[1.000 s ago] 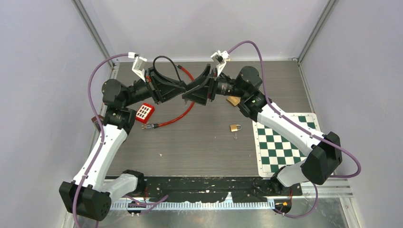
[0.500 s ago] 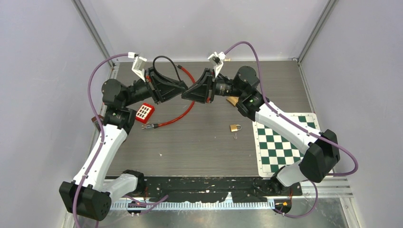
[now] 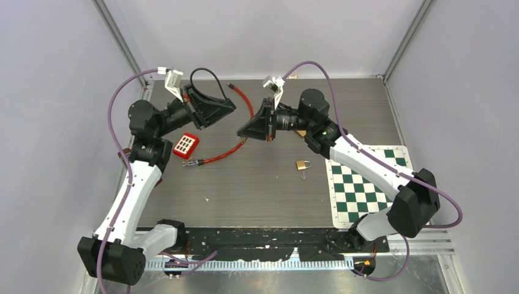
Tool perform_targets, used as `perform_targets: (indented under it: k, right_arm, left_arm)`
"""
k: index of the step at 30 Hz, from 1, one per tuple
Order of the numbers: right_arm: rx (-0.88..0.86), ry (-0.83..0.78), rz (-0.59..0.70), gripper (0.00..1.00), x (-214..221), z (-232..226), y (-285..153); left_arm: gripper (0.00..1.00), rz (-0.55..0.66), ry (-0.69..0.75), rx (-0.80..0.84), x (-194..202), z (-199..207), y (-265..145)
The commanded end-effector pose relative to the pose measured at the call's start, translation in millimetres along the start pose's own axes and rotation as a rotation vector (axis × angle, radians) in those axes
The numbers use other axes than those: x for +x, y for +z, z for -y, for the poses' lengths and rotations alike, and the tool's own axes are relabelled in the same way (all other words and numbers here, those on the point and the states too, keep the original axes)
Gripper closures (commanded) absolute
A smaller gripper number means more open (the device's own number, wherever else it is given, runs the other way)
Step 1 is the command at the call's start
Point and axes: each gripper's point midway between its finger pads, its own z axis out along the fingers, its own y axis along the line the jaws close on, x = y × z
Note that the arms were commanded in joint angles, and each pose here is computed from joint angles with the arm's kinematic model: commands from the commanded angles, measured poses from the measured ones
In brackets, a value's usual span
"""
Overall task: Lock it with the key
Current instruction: Remove the key from the lock, then place the lock at the center of the board.
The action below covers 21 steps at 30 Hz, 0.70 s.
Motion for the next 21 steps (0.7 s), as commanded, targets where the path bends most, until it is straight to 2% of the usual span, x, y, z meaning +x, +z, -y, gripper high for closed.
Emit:
perform_targets:
  k: [1, 6, 11, 16, 21]
  right_arm:
    - [0.019, 0.014, -0.043, 0.95, 19, 2, -6]
    - [0.037, 0.038, -0.023, 0.95, 19, 7, -5]
    - [0.267, 0.056, 0.001, 0.95, 18, 46, -20]
    - [0.557, 0.112, 0.092, 0.95, 12, 96, -62]
    - [0.764, 0.185, 0.099, 0.95, 32, 135, -100]
  left_arm:
    - [1.0, 0.133, 0.052, -0.073, -33, 0, -6]
    - [1.0, 0.127, 0.023, -0.051, -31, -3, -2]
    - [1.0, 0.067, -0.036, -0.185, -5, -36, -7]
    - [1.0, -0.071, -0.179, -0.31, 56, -80, -3]
    - [1.0, -0.273, -0.34, -0.304, 140, -97, 24]
